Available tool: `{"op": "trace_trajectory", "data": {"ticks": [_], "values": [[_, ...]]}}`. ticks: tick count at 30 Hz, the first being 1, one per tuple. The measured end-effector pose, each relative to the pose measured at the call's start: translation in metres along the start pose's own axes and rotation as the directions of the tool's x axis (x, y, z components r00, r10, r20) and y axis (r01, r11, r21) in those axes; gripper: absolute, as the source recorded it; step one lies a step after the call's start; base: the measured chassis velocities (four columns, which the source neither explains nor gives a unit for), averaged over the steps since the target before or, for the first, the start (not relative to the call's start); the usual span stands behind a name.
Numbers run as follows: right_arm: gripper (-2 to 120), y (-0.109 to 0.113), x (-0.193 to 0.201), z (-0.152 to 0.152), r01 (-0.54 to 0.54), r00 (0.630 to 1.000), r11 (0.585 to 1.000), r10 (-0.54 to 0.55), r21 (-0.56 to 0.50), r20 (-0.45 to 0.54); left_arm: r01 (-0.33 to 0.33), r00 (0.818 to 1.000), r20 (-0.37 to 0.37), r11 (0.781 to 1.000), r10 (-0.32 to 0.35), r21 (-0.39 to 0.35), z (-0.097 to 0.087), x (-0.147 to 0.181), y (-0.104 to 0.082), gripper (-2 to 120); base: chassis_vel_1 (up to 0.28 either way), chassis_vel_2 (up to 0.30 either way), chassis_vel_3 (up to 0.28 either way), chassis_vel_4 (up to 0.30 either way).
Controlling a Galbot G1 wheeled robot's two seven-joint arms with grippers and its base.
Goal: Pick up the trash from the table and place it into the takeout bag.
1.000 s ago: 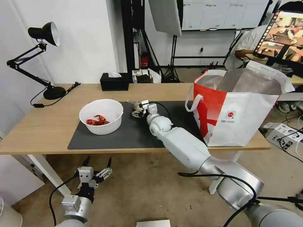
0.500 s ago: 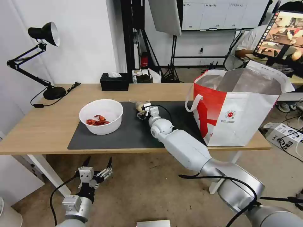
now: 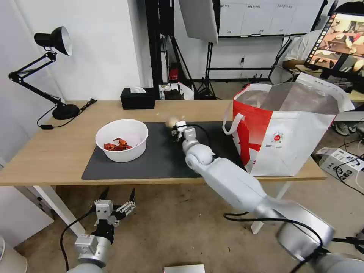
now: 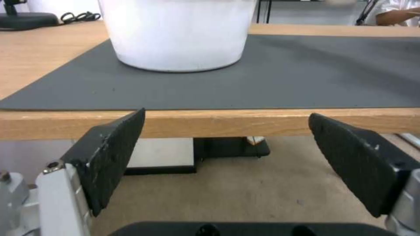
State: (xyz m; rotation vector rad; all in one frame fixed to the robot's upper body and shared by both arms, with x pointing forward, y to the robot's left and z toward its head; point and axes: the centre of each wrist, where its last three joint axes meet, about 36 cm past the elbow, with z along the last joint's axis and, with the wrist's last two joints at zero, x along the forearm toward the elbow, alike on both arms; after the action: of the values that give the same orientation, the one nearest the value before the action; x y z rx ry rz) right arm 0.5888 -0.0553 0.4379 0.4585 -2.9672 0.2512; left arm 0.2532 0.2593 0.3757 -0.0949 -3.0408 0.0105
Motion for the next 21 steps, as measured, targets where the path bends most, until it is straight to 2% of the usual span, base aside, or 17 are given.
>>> {"op": "trace_trajectory", "data": {"ticks": [1,2,4,10,15,17,18,19,21], "values": [[7,0.001,0.019,-0.001,-0.028,0.999,1.000,0.028,0.011,0.047,0.002,1.000,-0.001,1.000,-0.002,0.003,0.000,0.001,-0.001,100,0.000,0.000,0.000,0.000],[7,0.001,0.019,-0.001,-0.028,0.999,1.000,0.028,0.011,0.047,0.002,1.000,-0.001,1.000,-0.002,0.003,0.000,0.001,-0.001,100,0.000,0.000,0.000,0.000],[7,0.000,0.063,-0.004,-0.069,0.989,0.998,0.068,0.007,0.132,-0.001,1.000,-0.002,1.000,0.001,0.008,0.001,0.004,-0.005,100,0.000,0.000,0.000,0.000],[7,-0.018,0.109,-0.021,-0.087,0.973,0.996,0.093,-0.035,0.214,-0.003,1.000,-0.002,1.000,0.003,-0.002,-0.002,0.008,-0.006,100,0.000,0.000,0.000,0.000],[7,-0.054,0.153,-0.043,-0.128,0.948,0.990,0.138,-0.055,0.287,-0.004,1.000,-0.003,1.000,0.004,-0.014,-0.003,0.014,-0.008,100,0.000,0.000,0.000,0.000],[7,-0.060,0.158,-0.046,-0.138,0.943,0.989,0.148,-0.055,0.297,-0.003,1.000,-0.002,1.000,0.003,-0.014,-0.003,0.014,-0.009,100,0.000,0.000,0.000,0.000],[7,-0.080,0.173,-0.059,-0.177,0.927,0.983,0.184,-0.051,0.328,-0.004,1.000,0.000,1.000,0.004,-0.016,-0.005,0.016,-0.010,100,0.000,0.000,0.000,0.000],[7,-0.080,0.173,-0.059,-0.177,0.927,0.983,0.184,-0.051,0.328,-0.004,1.000,0.000,1.000,0.004,-0.016,-0.005,0.016,-0.010,100,0.000,0.000,0.000,0.000],[7,-0.100,0.191,-0.077,-0.230,0.905,0.972,0.235,-0.056,0.355,-0.005,1.000,0.001,1.000,0.005,-0.018,-0.006,0.017,-0.011,100,0.000,0.000,0.000,0.000]]}}
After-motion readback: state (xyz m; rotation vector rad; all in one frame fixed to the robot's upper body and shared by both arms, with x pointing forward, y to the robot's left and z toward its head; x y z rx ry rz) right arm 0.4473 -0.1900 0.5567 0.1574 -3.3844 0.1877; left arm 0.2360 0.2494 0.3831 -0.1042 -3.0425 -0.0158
